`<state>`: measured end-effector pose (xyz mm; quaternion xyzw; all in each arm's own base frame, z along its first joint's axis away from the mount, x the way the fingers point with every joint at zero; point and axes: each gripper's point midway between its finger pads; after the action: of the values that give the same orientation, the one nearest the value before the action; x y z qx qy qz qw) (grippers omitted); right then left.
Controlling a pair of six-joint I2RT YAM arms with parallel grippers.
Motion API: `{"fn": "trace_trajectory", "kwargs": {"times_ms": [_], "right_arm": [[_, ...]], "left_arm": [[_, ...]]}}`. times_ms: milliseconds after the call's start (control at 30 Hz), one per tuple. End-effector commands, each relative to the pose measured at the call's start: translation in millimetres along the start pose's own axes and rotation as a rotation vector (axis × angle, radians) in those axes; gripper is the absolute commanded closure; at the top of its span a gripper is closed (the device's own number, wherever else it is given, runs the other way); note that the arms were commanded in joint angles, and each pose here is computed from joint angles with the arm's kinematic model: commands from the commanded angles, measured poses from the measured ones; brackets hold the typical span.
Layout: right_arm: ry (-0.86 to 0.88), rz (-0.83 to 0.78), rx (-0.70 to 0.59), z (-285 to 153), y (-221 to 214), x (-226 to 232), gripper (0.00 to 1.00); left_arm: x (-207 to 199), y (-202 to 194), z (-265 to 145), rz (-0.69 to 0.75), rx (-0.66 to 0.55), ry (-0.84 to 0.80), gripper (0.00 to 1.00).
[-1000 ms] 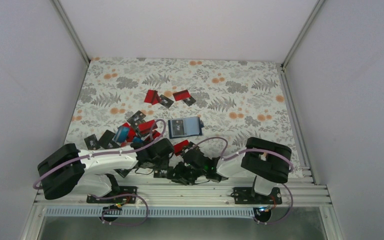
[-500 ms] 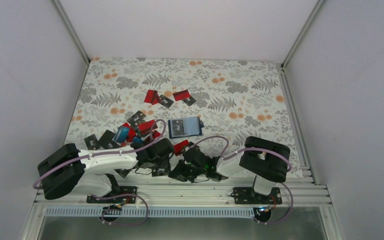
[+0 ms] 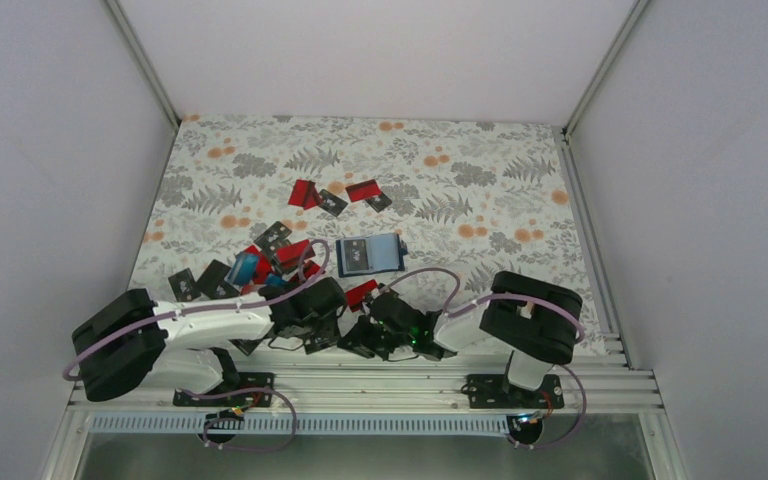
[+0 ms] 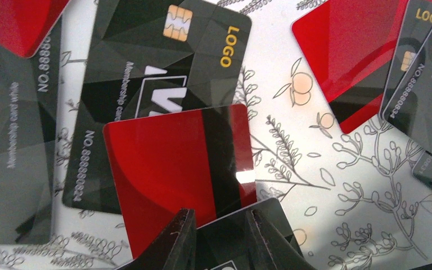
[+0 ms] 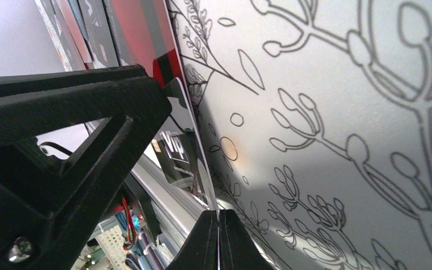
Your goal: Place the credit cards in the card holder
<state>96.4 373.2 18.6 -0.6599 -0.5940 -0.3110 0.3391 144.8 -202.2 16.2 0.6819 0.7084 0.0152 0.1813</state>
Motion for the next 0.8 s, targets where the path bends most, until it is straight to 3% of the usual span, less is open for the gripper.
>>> {"fn": "trace_trajectory", "kwargs": {"times_ms": [0, 433, 767], "right_arm": [[0.041, -0.077, -0.110, -12.4, 21.3, 20.9, 0.96], [0.093, -0.180, -0.213, -55.7, 33.7, 21.8, 0.96], [0.183, -0.344, -0.385, -118.5, 70.3, 50.6, 0.96]], "left_arm": [[-1.1, -1.3, -13.4, 0.027, 0.019, 0.014, 0.74], [-24.4, 39.2, -63.5, 0.047, -0.123, -0.026, 0.60], [-44.6, 76.8, -110.8, 0.041, -0.249, -0.201, 0.54]]}}
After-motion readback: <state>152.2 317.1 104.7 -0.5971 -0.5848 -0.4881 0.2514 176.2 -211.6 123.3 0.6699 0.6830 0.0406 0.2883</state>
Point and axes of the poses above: each gripper's point midway between its finger pads, its own z axis out along the fingers, its own x axis along the line the jaws close on, y = z × x, and after that the axes turned 3 degrees about -z, right-handed
